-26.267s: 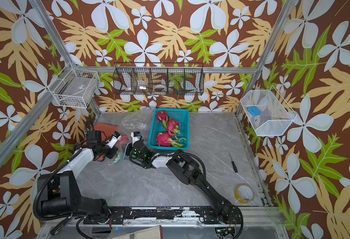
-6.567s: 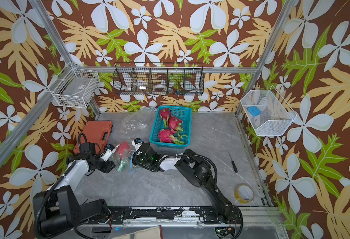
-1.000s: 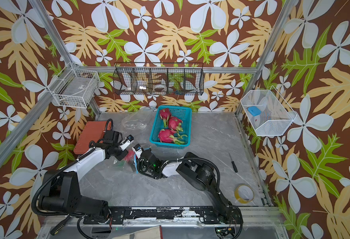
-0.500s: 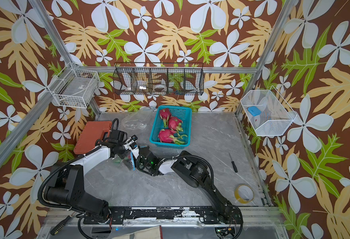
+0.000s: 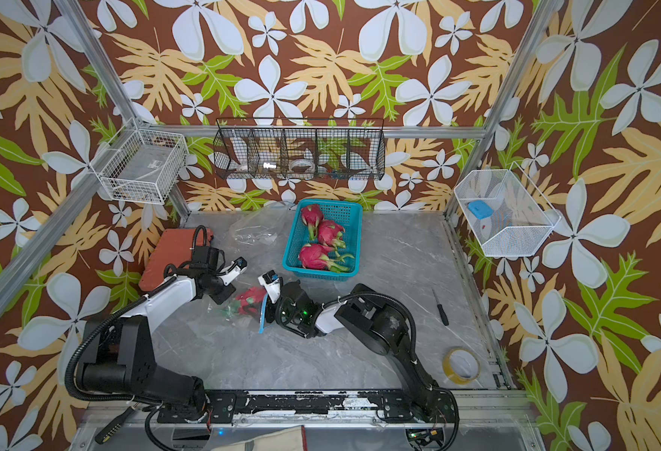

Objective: Open the zip-top bag and take out the dragon fruit
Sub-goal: Pick up the dragon fruit from the zipper food storage bag, then place the dragon fruit in the basket.

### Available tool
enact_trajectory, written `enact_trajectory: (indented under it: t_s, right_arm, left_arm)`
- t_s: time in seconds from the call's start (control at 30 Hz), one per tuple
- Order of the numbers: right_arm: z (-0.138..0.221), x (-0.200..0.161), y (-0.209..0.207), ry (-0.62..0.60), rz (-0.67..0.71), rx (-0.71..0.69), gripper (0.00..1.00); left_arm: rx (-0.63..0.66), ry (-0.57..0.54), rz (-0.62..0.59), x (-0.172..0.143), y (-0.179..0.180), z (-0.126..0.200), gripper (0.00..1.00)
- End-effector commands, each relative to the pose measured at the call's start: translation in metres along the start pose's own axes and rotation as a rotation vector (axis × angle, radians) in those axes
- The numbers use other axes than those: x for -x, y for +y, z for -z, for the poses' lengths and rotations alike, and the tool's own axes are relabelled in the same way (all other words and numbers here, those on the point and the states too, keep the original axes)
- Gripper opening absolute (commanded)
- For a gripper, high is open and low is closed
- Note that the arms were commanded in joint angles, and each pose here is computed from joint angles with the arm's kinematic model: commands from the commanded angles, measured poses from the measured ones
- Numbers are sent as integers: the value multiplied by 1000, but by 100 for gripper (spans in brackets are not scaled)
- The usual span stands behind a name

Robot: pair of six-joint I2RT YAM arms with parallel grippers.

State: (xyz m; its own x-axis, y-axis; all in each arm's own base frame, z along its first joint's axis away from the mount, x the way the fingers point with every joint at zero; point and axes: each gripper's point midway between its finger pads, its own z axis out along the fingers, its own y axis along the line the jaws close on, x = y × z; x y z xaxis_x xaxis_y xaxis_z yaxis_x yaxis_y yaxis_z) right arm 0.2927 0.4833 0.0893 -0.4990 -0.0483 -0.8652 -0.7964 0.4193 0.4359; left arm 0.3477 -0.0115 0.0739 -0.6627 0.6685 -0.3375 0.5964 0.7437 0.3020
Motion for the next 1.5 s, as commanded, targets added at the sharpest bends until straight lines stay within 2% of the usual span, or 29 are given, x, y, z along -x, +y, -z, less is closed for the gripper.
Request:
enact_trajectory:
  t_s: [0.0, 0.13, 0.3, 0.57, 0.7, 0.83, 0.97, 1.13, 1.3, 1.37, 1.47]
  right_arm:
    - [11, 25, 10, -83, 33, 12, 41]
    - [32, 36, 7, -90, 47, -23, 36]
    - [64, 38, 0, -59, 52, -82, 35]
    - [122, 39, -3, -3, 75, -147, 35]
    - [157, 57, -4, 1, 113, -199, 35]
    - [184, 78, -9, -61, 77, -201, 34]
    - [189, 103, -3, -119, 87, -190, 34]
    - [181, 152, 7, -217, 59, -106, 34]
    - [206, 221, -37, -329, 31, -195, 33]
    - [213, 237, -62, -335, 20, -244, 32]
    - [216, 239, -105, -300, -3, -326, 32]
  left_arm:
    - [37, 3, -12, 0, 11, 3, 0]
    - [107, 41, -30, -10, 25, -2, 0]
    - [157, 69, -2, -20, 42, -7, 0]
    - [172, 53, 30, -15, 50, -9, 0]
    - [183, 35, 39, -9, 55, -10, 0]
    - [177, 34, 43, -8, 54, -11, 0]
    - [147, 22, 46, -9, 47, -8, 0]
    - [120, -11, 77, -3, 41, 2, 0]
    - [197, -24, 115, 0, 55, 13, 0]
    - [203, -45, 133, 5, 59, 20, 0]
    - [210, -73, 139, 11, 61, 27, 0]
